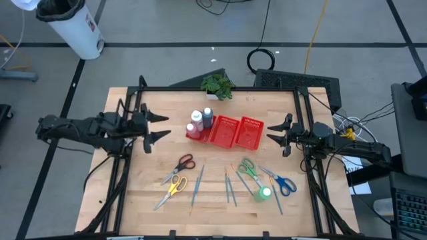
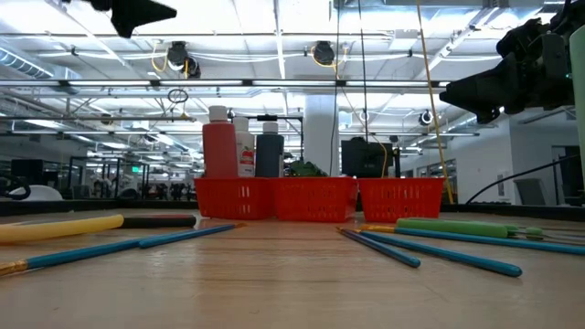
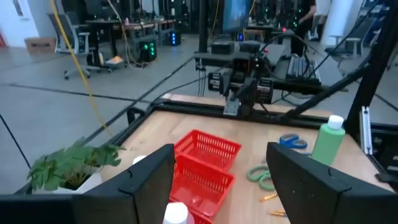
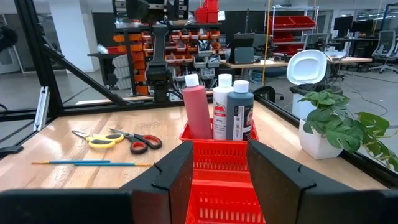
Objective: Pick & Place Paint Supplies
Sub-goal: Put the green paint bottle into the left red bin
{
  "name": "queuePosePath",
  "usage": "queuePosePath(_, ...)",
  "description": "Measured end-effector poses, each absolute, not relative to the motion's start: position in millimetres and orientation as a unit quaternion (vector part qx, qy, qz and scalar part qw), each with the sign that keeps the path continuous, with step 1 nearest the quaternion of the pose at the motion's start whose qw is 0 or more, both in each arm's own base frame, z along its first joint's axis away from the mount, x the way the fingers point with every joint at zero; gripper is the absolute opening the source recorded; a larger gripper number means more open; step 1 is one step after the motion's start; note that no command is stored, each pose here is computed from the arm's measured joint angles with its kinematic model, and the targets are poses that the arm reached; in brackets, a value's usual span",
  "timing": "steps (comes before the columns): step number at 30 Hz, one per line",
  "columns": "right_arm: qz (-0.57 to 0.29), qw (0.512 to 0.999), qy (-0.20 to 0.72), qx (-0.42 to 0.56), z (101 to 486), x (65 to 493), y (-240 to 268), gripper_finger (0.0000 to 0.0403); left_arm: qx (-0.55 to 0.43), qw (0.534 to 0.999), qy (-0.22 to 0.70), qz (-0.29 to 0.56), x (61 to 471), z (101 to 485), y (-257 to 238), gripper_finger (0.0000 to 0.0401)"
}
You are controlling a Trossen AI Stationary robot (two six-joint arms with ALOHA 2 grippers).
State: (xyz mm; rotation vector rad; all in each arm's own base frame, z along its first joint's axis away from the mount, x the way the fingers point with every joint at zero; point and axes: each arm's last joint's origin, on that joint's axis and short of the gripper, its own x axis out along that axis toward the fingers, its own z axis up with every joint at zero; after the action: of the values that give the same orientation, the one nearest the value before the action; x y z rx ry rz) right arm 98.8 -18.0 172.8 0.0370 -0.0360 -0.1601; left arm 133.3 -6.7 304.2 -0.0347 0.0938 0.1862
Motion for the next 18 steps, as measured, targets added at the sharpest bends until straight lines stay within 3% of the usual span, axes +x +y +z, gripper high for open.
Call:
queuePosePath(8, -0.080, 0.996, -0.018, 0.019, 172.8, 98.8, -18.0, 0.0142, -0.013, 0.995, 0.043, 0.089, 124.5, 272.2, -5.9, 0.0263)
queuePosePath(18, -0.080, 0.996, -0.018, 0.018, 172.8, 98.8, -18.0, 0.0142, 0.007, 0.994, 0.050, 0.092, 130.5, 264.0, -6.3, 0.0256)
